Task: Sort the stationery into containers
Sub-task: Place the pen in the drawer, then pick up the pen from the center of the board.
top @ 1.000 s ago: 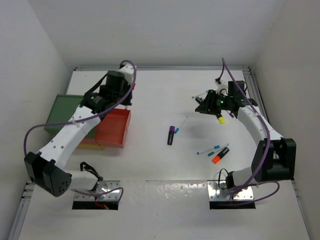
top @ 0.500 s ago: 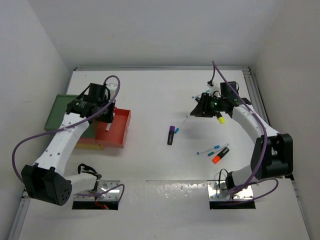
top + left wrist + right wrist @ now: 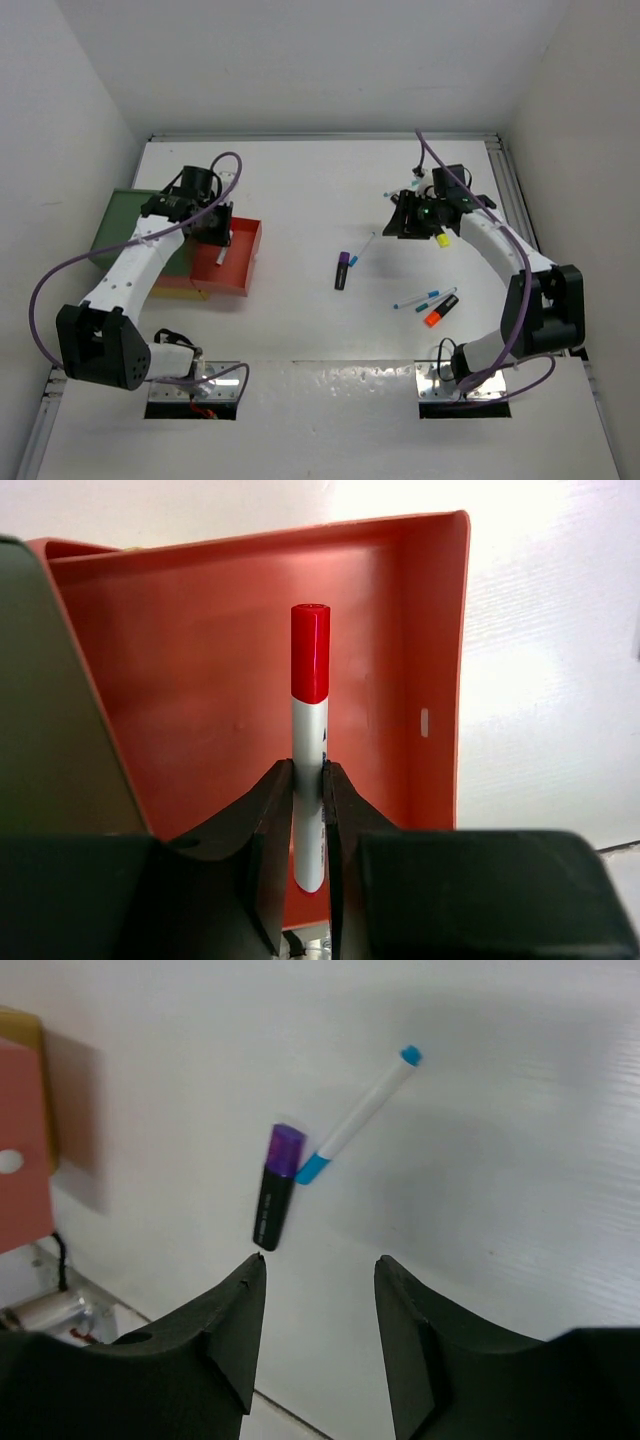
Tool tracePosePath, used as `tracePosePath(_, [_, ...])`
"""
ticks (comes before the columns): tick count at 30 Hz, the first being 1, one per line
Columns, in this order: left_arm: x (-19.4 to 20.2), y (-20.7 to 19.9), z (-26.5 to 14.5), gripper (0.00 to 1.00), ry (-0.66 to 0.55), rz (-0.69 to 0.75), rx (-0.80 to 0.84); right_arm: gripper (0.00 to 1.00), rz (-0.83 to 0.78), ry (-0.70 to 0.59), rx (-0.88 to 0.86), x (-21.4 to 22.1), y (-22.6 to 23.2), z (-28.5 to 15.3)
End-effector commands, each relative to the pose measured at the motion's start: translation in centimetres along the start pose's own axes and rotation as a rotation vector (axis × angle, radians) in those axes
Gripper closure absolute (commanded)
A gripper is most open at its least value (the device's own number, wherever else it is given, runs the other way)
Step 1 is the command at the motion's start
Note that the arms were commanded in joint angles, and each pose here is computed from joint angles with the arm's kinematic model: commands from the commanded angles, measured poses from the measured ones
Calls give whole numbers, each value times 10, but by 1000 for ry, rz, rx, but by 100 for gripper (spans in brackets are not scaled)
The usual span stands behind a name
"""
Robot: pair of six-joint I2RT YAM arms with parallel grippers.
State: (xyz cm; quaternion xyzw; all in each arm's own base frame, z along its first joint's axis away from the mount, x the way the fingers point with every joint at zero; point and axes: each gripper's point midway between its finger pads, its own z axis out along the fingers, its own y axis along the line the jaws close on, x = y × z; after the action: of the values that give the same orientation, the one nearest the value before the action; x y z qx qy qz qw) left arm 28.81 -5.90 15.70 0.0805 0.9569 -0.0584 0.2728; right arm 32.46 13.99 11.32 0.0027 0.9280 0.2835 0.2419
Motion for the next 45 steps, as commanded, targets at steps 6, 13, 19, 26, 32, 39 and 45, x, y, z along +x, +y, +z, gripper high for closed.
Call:
tracePosePath(6, [-30,3,-6,46,-82,-26,-2,52,33,48,265,10,-29,17])
tracePosePath(13, [-37,10,-17,41,-102,-24,-13,49,-309,140,96,-1,6,50])
tracePosePath(19, [-64,-14,-40,39,-157,158,156,47,-907,222,-226,-25,41,29])
tracePosePath(26, [-94,-54,-80,23,-261,295,400,49,-1516,356,-356,-1,11,47])
tracePosePath(32, [-107,-67,-97,18,-301,364,478,48,-1723,402,-422,0,-2,83])
tracePosePath(39, [-107,-61,-86,18,-279,349,454,48,-1851,443,-446,15,-17,112])
tracePosePath(45, [-101,-52,-79,19,-257,330,432,52,-1914,513,-466,30,-28,126])
